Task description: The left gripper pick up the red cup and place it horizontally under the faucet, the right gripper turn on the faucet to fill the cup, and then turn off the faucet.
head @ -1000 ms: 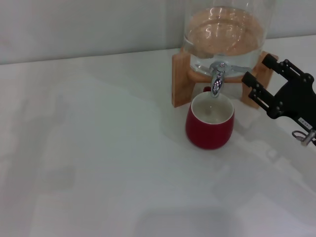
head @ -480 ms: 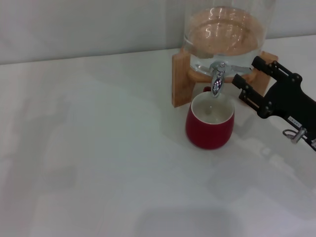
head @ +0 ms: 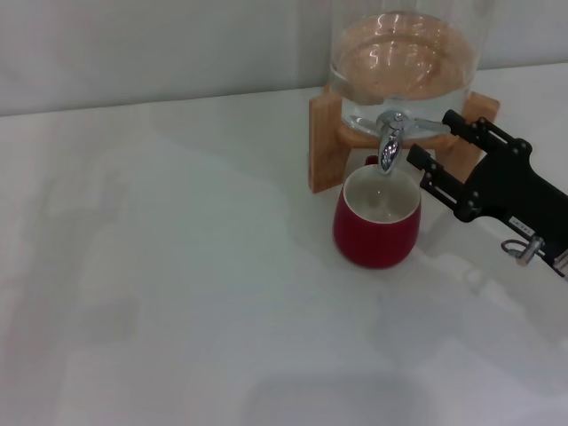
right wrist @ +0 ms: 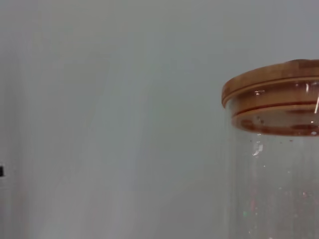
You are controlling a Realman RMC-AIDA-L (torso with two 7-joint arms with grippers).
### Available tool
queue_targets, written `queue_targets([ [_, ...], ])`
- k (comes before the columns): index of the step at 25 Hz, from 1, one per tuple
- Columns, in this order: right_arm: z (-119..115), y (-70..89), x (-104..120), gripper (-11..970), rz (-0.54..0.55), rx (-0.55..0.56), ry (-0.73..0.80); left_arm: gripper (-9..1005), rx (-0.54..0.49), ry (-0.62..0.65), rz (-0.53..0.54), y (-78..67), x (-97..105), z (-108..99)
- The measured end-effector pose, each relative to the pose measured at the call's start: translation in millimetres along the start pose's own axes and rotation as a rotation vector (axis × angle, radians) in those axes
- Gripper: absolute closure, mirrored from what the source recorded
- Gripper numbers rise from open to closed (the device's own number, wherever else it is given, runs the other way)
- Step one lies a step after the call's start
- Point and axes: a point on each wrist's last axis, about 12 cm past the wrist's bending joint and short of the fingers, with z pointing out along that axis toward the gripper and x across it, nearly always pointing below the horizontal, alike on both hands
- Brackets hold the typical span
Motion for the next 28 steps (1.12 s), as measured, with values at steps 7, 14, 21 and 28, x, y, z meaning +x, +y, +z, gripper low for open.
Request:
queue_targets([
  [7, 0, 5.0, 0, 355, -0.002, -0.044, 0.001, 112, 0.001, -0.002, 0.0, -0.1, 0, 0],
  [14, -2, 9.7, -1, 355, -0.001, -0.079, -0.008, 112, 0.002, -0.003, 0.0, -0.7, -1, 1],
  [21, -4, 16.4, -2, 355, 0.005, -0.129, -0.014, 112, 0.004, -0.003, 0.0, -0.9, -1, 1],
  [28, -4, 22.5, -1, 355, 0.013, -0.161, -0.02, 112, 0.011, -0.003, 0.006, -1.1, -1, -1],
])
